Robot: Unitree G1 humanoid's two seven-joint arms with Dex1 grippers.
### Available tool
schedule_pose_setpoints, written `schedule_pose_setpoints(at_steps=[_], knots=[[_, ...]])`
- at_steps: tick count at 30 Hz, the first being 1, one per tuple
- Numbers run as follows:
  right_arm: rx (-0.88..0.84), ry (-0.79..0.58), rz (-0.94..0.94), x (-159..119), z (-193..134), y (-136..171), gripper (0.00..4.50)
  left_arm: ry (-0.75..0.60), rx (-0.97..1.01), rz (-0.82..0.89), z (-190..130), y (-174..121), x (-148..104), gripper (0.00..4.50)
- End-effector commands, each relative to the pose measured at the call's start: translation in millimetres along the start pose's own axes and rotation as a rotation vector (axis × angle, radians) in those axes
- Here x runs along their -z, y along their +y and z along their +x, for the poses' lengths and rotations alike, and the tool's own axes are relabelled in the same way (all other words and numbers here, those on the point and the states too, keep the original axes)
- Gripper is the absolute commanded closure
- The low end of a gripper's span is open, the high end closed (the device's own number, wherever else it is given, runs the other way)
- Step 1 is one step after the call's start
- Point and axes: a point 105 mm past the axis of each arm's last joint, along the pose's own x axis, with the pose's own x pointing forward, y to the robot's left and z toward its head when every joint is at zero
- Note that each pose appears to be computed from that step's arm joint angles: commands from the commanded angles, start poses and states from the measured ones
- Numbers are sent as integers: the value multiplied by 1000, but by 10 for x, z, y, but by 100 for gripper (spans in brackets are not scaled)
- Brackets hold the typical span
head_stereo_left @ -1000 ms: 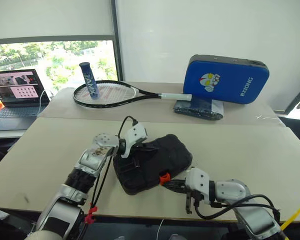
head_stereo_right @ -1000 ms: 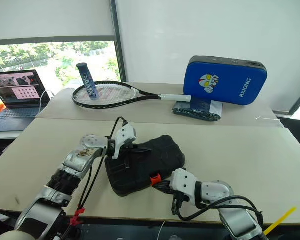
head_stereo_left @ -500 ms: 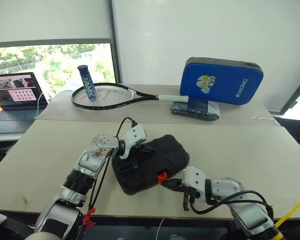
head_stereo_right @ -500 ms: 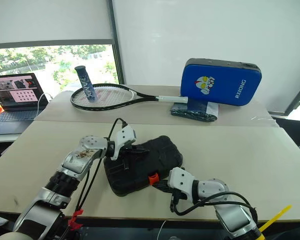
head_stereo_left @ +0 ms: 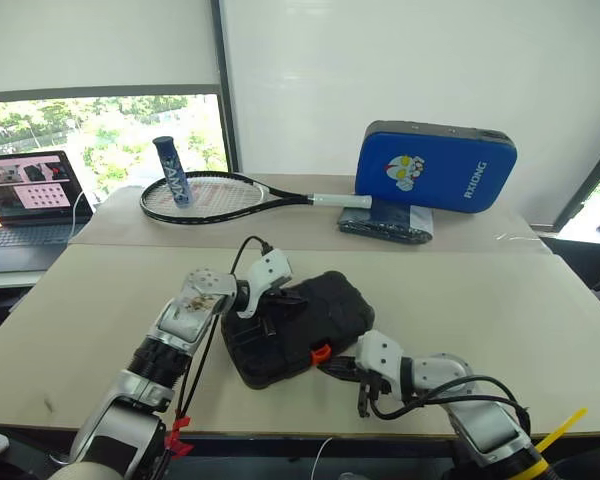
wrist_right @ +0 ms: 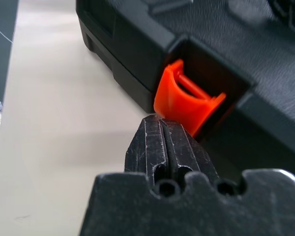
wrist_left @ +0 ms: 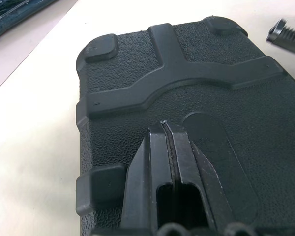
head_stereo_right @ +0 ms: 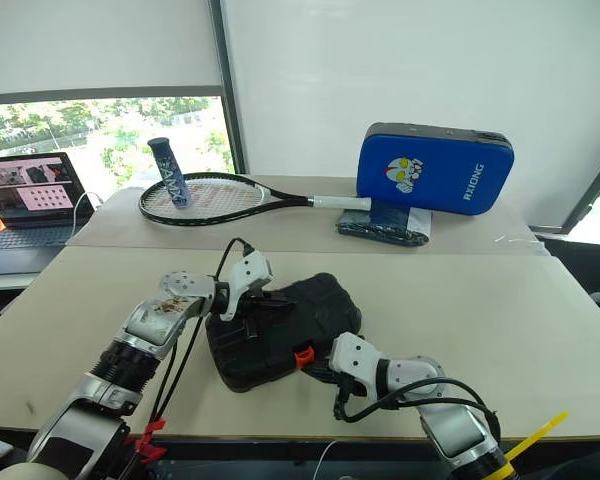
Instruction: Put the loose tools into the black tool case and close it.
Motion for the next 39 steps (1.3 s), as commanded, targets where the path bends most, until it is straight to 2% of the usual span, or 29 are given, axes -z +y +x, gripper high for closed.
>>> schedule_pose_setpoints(at_steps=[1,8,10,13,16,18,23,25,27,29,30,33,39], knots=[[94,-76,-80,-250,13,-214,444,201,60,-147,108,-200,606,450],[95,-85,-89,-297,-67,-241,444,179,50,-146,71,-184,603,450],[87,-90,-84,-308,-138,-223,444,63,53,-120,33,-164,433,450],[77,-143,-53,-365,-352,-195,444,-234,57,-53,-215,-102,-13,450],[71,-204,-9,-410,-650,-175,444,-322,79,-35,-582,-99,-103,450],[53,-217,1,-405,-859,-136,390,-321,49,-24,-825,-76,-55,398],[120,-151,-18,-224,-1315,-137,240,-203,-44,12,-1416,-120,316,239],[154,-122,-29,-146,-1463,-127,157,-177,-115,9,-1627,-121,434,161],[196,-87,-40,-61,-1623,-124,99,-121,-181,9,-1836,-163,588,101],[221,-68,-44,-7,-1723,-121,23,-110,-208,0,-1962,-215,676,24],[227,-43,-46,49,-1801,-108,7,-84,-242,-25,-2041,-248,770,6],[244,-16,-46,116,-1925,-125,7,-18,-331,-32,-2200,-303,946,6],[254,-6,-79,168,-1942,-216,7,-7,-401,43,-2218,-329,949,6]])
